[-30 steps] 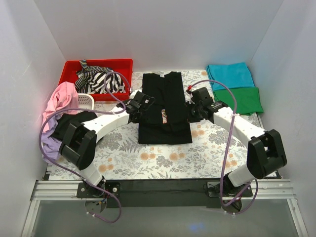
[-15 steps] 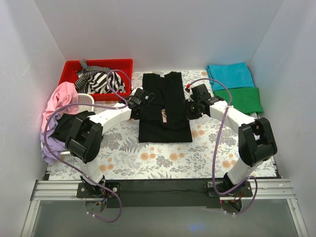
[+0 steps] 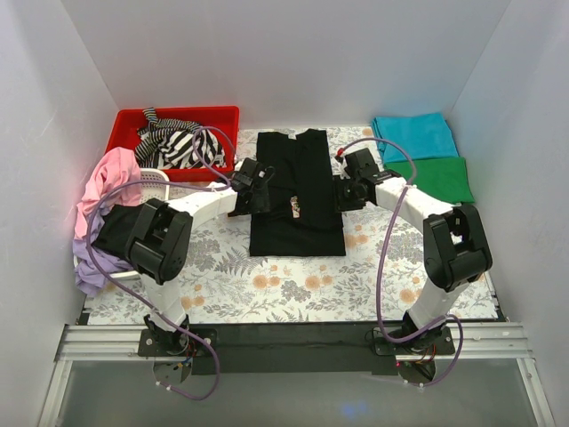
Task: Fold and stack the t-shirts
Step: Fold the tshirt
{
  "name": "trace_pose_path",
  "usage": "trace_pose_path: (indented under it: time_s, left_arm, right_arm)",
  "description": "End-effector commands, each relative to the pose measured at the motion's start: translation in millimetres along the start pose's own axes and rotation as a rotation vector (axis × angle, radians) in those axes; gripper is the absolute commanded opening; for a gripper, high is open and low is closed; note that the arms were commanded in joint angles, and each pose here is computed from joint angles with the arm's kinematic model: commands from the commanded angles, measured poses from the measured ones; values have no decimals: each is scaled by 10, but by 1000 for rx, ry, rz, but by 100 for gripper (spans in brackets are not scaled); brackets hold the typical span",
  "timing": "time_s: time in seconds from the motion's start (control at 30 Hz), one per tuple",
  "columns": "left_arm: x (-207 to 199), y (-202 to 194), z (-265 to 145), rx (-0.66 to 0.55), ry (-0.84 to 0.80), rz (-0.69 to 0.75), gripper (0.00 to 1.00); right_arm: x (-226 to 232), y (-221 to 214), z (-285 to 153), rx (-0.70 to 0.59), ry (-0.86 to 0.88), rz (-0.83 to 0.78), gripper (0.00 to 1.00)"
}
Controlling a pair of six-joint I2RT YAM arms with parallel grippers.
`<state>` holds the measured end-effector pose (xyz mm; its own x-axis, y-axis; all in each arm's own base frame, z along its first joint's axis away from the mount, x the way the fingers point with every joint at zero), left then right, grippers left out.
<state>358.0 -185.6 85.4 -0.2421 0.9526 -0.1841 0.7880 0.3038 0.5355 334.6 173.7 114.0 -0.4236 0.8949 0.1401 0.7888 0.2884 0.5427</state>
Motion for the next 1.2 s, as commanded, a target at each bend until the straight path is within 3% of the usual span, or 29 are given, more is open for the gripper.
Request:
trace_pose_path:
  time_s: [0.0, 0.13, 0.3, 0.43, 0.77, 1.17]
  left_arm:
    - [30, 384, -246, -127, 6, -19, 73]
    - [-113, 589, -504, -136, -86, 2, 73]
    - [-481, 373, -867, 54, -443, 46, 70]
    - [-569, 84, -934, 215, -581, 41, 68]
    - [-385, -376, -652, 348, -536, -18, 65]
    - [-461, -323, -369, 329, -492, -26, 64]
  right_arm:
    - [-122, 437, -395, -195, -112, -44, 48]
    - [12, 573, -622, -272, -33, -64, 56]
    - [415, 344, -542, -162, 257, -45, 52]
    - [590, 106, -423, -90, 282, -50, 51]
    - [773, -253, -256, 13, 287, -37, 49]
    - [763, -429, -76, 86, 279, -6, 48]
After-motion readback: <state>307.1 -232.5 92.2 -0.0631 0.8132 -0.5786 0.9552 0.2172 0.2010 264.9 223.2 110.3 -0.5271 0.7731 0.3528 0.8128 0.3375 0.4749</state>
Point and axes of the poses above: each gripper's point midway between its finger pads, its own z axis out along the fingers, its own x axis along the line the jaws close on, y = z × x, the point moved 5 cm from there along -z, back along the fingers, and after that the axes turned 10 degrees about -z, right-handed, at the moved point
